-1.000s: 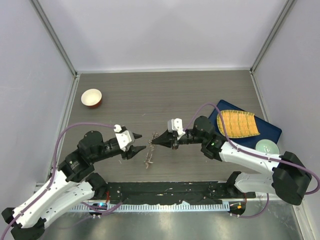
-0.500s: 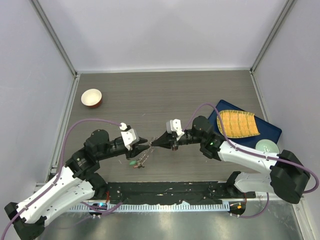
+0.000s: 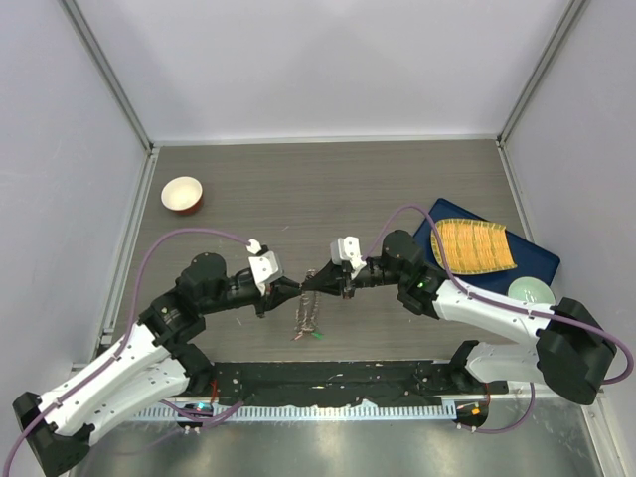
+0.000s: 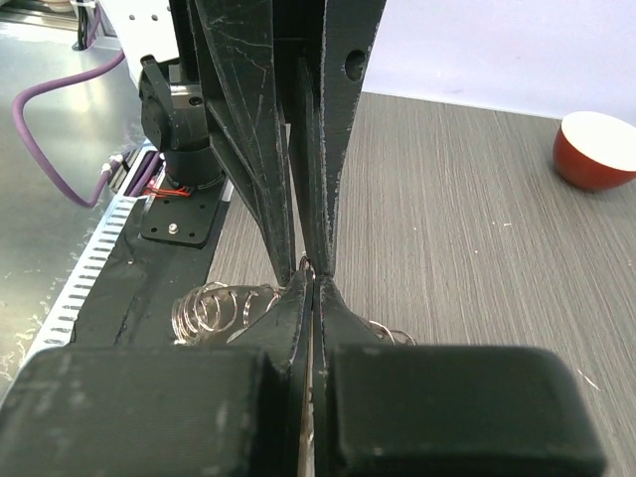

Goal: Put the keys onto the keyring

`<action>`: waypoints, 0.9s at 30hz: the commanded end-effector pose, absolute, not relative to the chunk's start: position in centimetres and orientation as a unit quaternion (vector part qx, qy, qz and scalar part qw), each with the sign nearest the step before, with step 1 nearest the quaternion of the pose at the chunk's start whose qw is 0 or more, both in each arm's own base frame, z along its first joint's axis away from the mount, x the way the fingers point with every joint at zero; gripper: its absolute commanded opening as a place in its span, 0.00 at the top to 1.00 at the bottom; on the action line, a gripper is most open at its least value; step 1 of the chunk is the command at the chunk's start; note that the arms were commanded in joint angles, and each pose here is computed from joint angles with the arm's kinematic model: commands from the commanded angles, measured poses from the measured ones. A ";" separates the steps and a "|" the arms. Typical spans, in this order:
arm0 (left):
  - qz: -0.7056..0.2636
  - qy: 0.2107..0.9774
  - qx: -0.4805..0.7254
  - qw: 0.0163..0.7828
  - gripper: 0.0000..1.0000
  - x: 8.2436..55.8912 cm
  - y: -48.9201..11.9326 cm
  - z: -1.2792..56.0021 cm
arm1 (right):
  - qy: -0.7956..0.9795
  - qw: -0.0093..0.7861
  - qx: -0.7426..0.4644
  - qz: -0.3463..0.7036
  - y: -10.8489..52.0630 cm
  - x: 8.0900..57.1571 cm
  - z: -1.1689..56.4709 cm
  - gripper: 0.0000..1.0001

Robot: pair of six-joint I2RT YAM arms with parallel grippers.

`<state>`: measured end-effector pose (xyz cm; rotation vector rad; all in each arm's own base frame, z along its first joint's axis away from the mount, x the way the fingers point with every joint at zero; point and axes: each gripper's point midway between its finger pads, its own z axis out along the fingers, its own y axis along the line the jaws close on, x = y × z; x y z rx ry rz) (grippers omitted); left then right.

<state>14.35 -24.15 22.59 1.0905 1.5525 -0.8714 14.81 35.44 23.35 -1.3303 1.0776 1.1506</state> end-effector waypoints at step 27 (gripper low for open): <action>-0.300 0.665 0.449 0.516 1.00 15.9 -22.6 20.9 | 0.558 0.547 -0.436 0.446 31.9 16.5 26.8 0.52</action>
